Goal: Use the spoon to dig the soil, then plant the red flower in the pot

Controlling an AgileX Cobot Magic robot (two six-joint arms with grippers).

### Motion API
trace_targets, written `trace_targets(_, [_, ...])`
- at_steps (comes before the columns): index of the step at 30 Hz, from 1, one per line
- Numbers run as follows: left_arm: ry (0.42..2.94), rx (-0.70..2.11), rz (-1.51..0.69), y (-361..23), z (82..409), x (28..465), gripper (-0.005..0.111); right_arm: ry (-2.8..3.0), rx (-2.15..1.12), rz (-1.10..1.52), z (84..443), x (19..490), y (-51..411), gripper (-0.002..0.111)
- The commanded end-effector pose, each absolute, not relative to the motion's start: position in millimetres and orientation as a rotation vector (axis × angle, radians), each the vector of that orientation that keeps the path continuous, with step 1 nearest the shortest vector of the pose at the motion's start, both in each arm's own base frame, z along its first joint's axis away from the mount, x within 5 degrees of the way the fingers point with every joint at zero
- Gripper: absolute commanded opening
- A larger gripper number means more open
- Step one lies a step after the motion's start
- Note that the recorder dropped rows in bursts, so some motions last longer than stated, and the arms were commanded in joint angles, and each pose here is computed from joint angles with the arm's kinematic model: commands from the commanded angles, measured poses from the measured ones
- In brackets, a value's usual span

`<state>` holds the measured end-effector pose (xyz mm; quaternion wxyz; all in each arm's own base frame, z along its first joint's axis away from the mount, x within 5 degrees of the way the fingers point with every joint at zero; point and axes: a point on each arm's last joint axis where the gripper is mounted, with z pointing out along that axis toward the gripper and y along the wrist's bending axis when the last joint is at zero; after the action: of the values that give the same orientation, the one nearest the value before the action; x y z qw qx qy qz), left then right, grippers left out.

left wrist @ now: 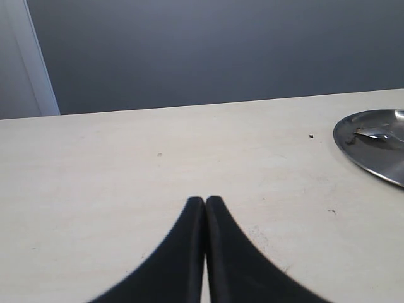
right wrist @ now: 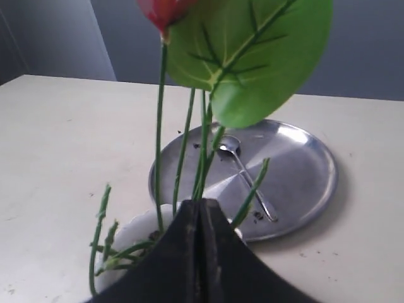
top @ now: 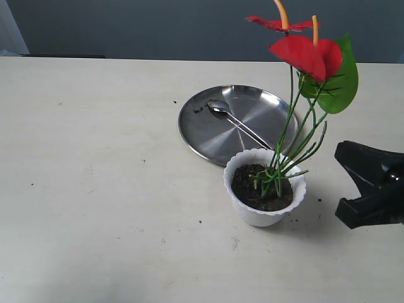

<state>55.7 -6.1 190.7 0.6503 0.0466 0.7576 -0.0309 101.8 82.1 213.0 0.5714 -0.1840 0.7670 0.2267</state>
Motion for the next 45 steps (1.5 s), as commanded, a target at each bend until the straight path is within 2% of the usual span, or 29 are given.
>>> trace_targets(1, [1.707, 0.106, -0.077, -6, 193, 55, 0.0, 1.766, -0.383, 0.428, 225, 110, 78, 0.0])
trace_targets(12, [1.706, 0.106, -0.077, -6, 193, 55, 0.0, 1.619, -0.277, 0.286, 239, 118, 66, 0.0])
trace_targets(19, [1.706, 0.106, -0.077, -6, 193, 55, 0.0, 1.614, -0.218, 0.317, 241, 117, 64, 0.0])
trace_targets(25, [1.706, 0.106, -0.077, -6, 193, 55, 0.0, 1.633, -0.051, 0.368, 248, 103, 34, 0.0])
trace_targets(31, [1.706, 0.106, -0.077, -6, 193, 55, 0.0, 1.637, -0.066, 0.246, 247, 75, 17, 0.0])
trace_targets(36, [1.706, 0.106, -0.077, -6, 193, 55, 0.0, 1.684, -0.088, 0.252, 241, 64, 20, 0.0])
trace_targets(42, [1.706, 0.106, -0.077, -6, 193, 55, 0.0, 1.731, -0.261, 0.215, 231, 50, 27, 0.0])
trace_targets(45, [1.706, 0.106, -0.077, -6, 193, 55, 0.0, 1.769, -0.207, 0.154, 226, 48, 21, 0.0])
